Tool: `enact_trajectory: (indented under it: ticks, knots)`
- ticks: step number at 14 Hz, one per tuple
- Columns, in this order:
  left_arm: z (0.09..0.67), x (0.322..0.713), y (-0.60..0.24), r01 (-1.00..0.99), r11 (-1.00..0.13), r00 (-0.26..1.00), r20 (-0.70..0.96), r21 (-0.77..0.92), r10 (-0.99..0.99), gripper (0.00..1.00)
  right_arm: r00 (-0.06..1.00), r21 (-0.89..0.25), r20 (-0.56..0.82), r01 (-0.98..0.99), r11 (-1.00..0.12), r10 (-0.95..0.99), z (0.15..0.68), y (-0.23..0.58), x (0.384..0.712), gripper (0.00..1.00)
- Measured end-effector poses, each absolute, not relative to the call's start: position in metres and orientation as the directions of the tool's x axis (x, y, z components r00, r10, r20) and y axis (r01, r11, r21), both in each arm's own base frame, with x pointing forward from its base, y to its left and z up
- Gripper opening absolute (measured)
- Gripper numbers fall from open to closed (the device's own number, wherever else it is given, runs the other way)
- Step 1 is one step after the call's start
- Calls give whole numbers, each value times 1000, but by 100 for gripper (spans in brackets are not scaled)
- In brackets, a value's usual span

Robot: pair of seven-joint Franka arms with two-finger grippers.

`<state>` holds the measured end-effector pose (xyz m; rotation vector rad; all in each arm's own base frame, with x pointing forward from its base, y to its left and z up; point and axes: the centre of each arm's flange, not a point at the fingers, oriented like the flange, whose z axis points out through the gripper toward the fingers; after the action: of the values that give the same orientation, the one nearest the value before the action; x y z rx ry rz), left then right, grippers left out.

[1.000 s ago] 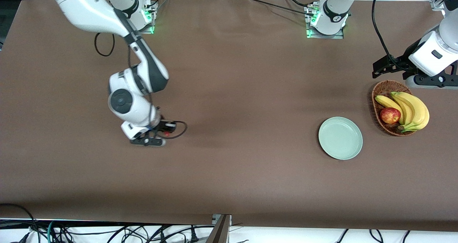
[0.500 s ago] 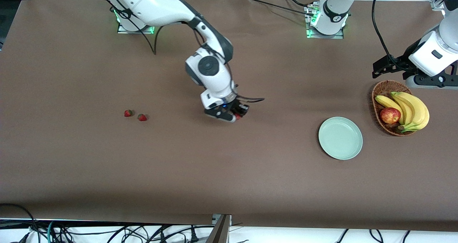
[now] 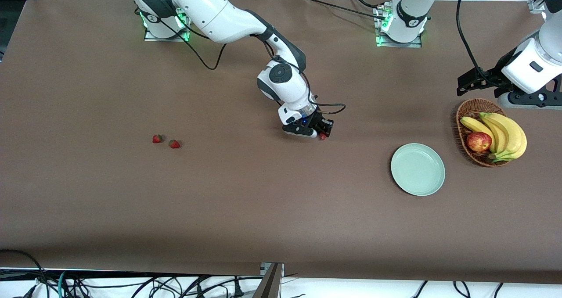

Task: Collect all strawberries into plate
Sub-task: 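Carry the strawberry to mid-table with the right gripper and release it, then grasp the mid-table strawberry with the left gripper while the right gripper grasps another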

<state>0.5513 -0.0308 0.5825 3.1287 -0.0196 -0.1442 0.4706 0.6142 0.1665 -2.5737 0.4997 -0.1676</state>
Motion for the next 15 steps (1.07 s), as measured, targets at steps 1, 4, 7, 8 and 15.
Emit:
enact_trajectory:
  ticks: [1,4,7,8,15]
  knots:
    - [582,551,-31,-12,-1000,996,-92,10,-13,100,926,-505,22,-315,-804,-377,163,616,468,32]
    - [581,550,-31,-12,-1000,994,-104,10,-13,100,925,-523,32,-308,-794,-379,172,620,473,58]
    - [573,549,-31,-14,-1000,990,-140,9,-16,100,910,-534,55,-322,-782,-412,198,605,508,89]
    - [567,550,-33,-18,-1000,987,-157,10,-19,100,913,-502,66,-319,-804,-404,207,591,526,99]
    - [485,558,-85,-112,-993,924,-366,31,-115,100,998,-109,-3,-63,-992,-63,290,420,635,100]
